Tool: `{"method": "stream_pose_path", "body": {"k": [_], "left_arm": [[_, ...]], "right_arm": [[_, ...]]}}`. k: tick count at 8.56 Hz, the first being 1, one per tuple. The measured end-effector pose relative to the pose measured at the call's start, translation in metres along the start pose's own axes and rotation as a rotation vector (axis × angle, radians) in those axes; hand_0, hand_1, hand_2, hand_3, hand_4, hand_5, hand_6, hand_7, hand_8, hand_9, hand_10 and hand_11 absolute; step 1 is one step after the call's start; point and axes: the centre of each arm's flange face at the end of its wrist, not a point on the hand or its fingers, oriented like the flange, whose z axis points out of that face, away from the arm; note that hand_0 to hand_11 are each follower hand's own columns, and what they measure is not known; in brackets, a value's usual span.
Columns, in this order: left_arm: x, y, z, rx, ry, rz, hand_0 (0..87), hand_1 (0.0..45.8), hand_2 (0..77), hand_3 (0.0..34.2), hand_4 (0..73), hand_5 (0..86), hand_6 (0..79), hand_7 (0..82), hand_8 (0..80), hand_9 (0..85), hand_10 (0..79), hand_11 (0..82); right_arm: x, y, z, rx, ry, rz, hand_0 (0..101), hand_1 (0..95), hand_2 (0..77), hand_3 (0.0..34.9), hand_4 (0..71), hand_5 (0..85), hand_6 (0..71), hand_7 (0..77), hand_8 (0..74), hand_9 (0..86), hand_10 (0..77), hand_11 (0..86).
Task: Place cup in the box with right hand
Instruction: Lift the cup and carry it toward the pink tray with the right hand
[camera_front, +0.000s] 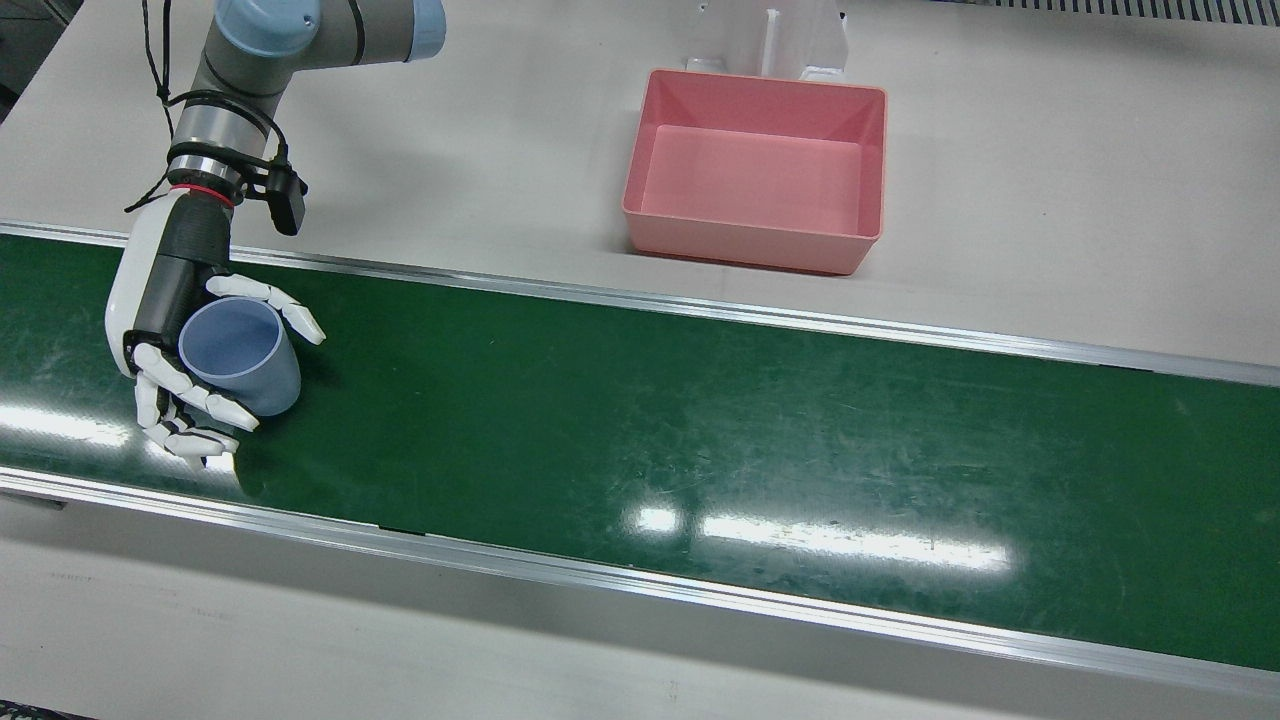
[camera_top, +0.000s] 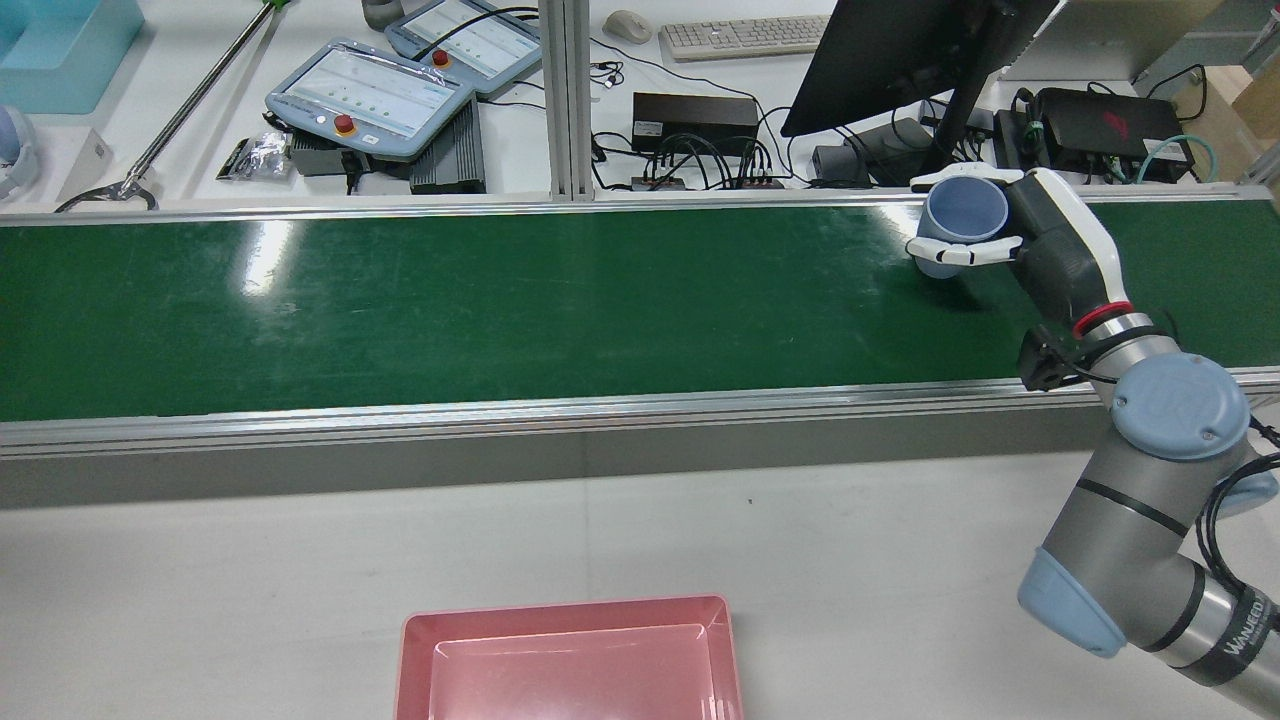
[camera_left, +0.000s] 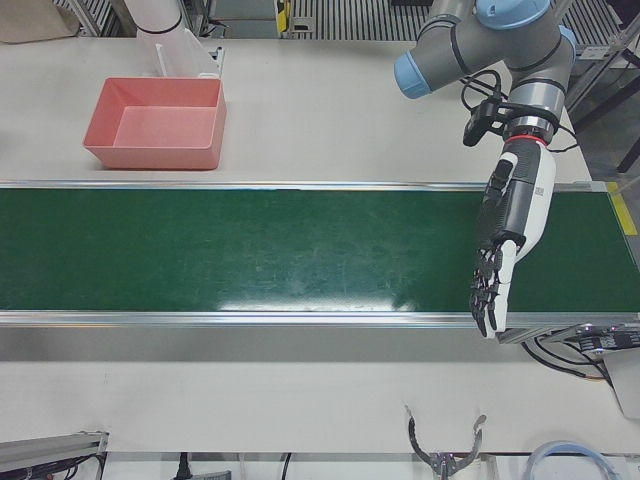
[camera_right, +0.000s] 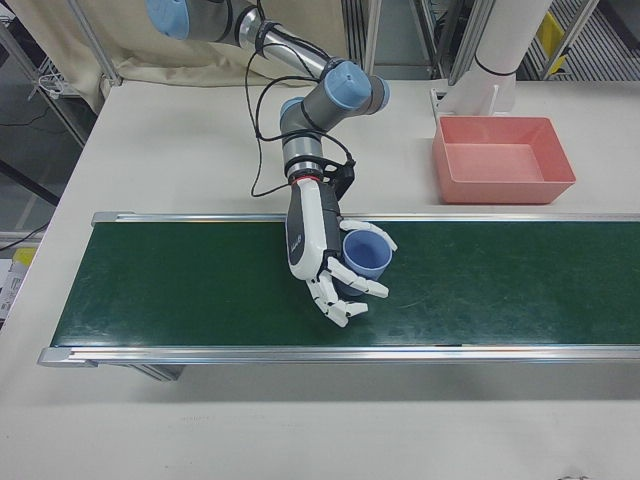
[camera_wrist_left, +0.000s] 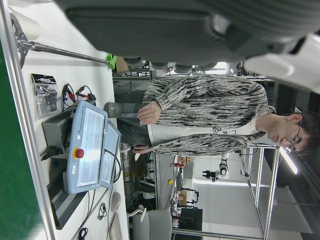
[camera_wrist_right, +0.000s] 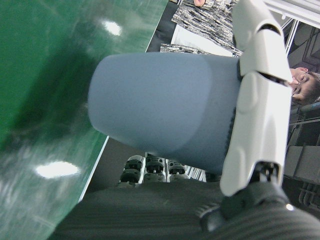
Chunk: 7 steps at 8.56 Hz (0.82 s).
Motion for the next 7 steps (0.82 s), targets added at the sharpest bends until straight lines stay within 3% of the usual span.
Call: {"method": "stream_pose_path", "body": {"k": [2, 3, 4, 5, 6, 7], "left_arm": [[0.000, 0.000, 0.000, 0.000, 0.000, 0.000, 0.0, 0.5, 1.1, 0.0, 1.1, 0.5, 0.5, 0.5, 0.0, 0.0, 0.0, 0.0], [0.000, 0.000, 0.000, 0.000, 0.000, -0.001, 0.0, 0.5, 1.1, 0.0, 1.1, 0.0, 0.0, 0.5, 0.0, 0.0, 0.0, 0.0], [0.000, 0.000, 0.000, 0.000, 0.000, -0.001, 0.0, 0.5, 1.1, 0.0, 1.1, 0.0, 0.5, 0.5, 0.0, 0.0, 0.0, 0.0], [0.000, 0.000, 0.000, 0.000, 0.000, 0.000, 0.0, 0.5, 1.1, 0.0, 1.1, 0.5, 0.0, 0.5, 0.0, 0.0, 0.0, 0.0], [0.000, 0.000, 0.000, 0.000, 0.000, 0.000, 0.0, 0.5, 1.1, 0.0, 1.1, 0.0, 0.0, 0.5, 0.0, 0.0, 0.0, 0.0], [0.000, 0.000, 0.000, 0.000, 0.000, 0.000, 0.0, 0.5, 1.1, 0.0, 1.1, 0.5, 0.5, 0.5, 0.0, 0.0, 0.0, 0.0]], "right_arm": [[-0.019, 0.000, -0.003, 0.002, -0.025, 0.002, 58, 17.5, 29.5, 0.0, 27.8, 15.8, 32.2, 54.0, 35.5, 45.8, 28.9, 32.7], [-0.027, 0.010, -0.007, -0.018, -0.034, 0.014, 58, 13.1, 32.2, 0.0, 29.5, 15.8, 36.5, 57.3, 39.8, 49.1, 37.1, 40.4], [-0.031, 0.030, -0.015, -0.059, -0.035, 0.035, 57, 6.5, 36.5, 0.0, 32.7, 14.7, 36.5, 63.8, 44.2, 52.4, 42.0, 45.3], [-0.037, 0.064, -0.028, -0.127, -0.036, 0.047, 57, 2.7, 38.7, 0.0, 34.4, 15.3, 37.6, 72.0, 47.5, 57.3, 43.6, 57.8], [-0.043, 0.104, -0.048, -0.208, -0.034, 0.048, 56, 2.7, 38.7, 0.0, 34.4, 15.3, 36.0, 69.8, 58.9, 77.4, 42.0, 66.5], [-0.042, 0.141, -0.072, -0.278, -0.030, 0.052, 56, 2.7, 38.7, 0.0, 34.4, 14.7, 34.9, 69.8, 62.2, 77.4, 43.6, 69.3]]}}
